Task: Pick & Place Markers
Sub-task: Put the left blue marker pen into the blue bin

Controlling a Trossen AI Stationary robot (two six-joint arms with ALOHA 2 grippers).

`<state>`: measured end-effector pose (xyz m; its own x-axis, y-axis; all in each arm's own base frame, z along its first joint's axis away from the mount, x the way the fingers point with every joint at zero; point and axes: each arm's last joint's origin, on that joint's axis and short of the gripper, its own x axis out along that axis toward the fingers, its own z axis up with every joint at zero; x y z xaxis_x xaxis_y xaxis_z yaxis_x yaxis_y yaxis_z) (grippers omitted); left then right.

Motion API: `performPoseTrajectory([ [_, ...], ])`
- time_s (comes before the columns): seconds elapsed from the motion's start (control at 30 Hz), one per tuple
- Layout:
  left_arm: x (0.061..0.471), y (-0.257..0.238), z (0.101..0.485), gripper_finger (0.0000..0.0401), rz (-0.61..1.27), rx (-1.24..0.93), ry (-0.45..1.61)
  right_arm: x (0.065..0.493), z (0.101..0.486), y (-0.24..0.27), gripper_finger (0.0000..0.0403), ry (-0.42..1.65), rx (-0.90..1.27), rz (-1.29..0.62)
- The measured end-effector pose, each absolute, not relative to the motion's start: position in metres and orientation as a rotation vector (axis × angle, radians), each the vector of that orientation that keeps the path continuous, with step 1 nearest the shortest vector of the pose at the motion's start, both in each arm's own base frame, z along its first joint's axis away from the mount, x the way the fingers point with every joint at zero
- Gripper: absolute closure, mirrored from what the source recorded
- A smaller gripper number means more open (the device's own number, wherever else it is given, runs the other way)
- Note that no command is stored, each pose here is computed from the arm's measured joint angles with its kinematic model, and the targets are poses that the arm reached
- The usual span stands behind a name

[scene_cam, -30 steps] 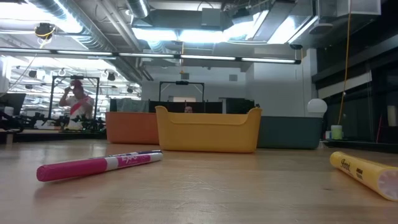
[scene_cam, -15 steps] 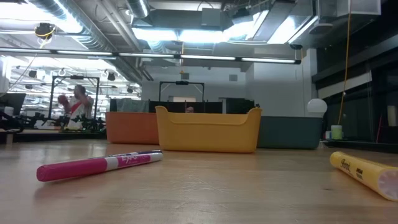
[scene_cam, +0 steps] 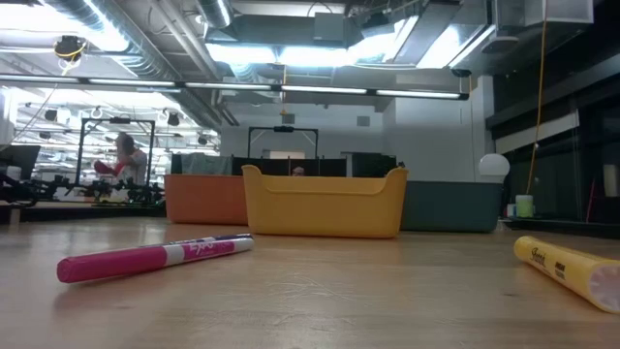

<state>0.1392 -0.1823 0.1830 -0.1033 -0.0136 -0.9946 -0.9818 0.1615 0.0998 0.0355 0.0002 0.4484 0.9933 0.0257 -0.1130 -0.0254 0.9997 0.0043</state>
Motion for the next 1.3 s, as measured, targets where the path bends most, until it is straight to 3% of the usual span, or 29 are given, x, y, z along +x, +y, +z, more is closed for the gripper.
performPoseTrajectory([
  [1.3, 0.131, -0.168, 0.135, 0.0192, 1.037, -1.171, 1.359, 0.036, 0.448, 0.000, 0.0379, 0.113, 0.003, 0.025],
])
